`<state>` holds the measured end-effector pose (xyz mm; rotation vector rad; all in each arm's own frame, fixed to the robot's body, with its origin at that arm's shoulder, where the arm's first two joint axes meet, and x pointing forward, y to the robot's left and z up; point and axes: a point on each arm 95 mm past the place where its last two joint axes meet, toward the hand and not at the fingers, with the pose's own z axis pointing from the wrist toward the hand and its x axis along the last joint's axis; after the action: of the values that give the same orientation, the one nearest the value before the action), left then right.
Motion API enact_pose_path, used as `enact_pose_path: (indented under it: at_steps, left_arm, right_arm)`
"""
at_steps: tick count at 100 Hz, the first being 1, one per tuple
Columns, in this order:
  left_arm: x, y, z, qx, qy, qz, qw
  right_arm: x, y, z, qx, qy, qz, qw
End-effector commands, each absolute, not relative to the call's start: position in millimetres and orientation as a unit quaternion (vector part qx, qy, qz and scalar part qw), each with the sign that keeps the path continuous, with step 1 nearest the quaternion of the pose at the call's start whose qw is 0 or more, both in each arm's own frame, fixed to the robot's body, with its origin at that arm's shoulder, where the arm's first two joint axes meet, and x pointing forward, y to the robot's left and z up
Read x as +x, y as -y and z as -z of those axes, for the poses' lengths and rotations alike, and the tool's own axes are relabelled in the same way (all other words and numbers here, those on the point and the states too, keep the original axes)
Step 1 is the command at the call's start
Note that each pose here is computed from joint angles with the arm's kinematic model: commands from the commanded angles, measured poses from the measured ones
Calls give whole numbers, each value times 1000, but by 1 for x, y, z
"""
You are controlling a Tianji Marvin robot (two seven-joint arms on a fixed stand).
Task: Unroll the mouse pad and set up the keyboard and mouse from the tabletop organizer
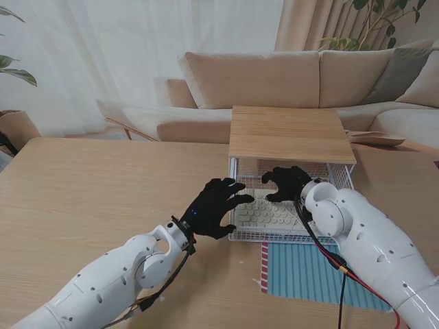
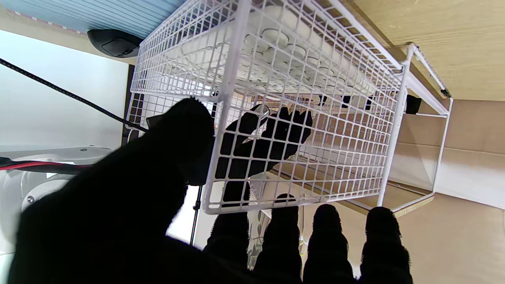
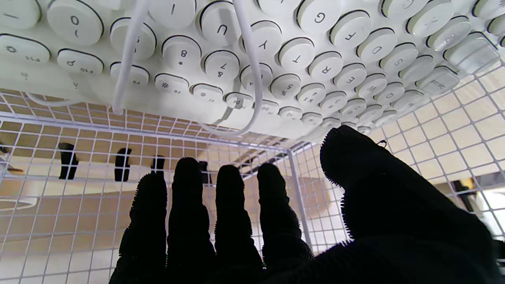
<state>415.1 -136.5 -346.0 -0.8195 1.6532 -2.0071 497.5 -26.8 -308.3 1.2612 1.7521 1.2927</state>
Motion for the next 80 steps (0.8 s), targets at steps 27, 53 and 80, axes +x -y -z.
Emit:
enact_pose_path:
  at_steps: [27, 53, 80]
  left_arm:
    - [414, 143, 350, -310, -593, 716, 198]
    - [413, 144, 350, -313, -595, 714, 198]
    - [412, 145, 349, -317, -597, 711, 196]
  right_arm:
    - [506, 18, 323, 511, -653, -471, 301]
    - [507, 17, 332, 534, -642, -461, 298]
    - [507, 18, 337, 556, -642, -446, 282]
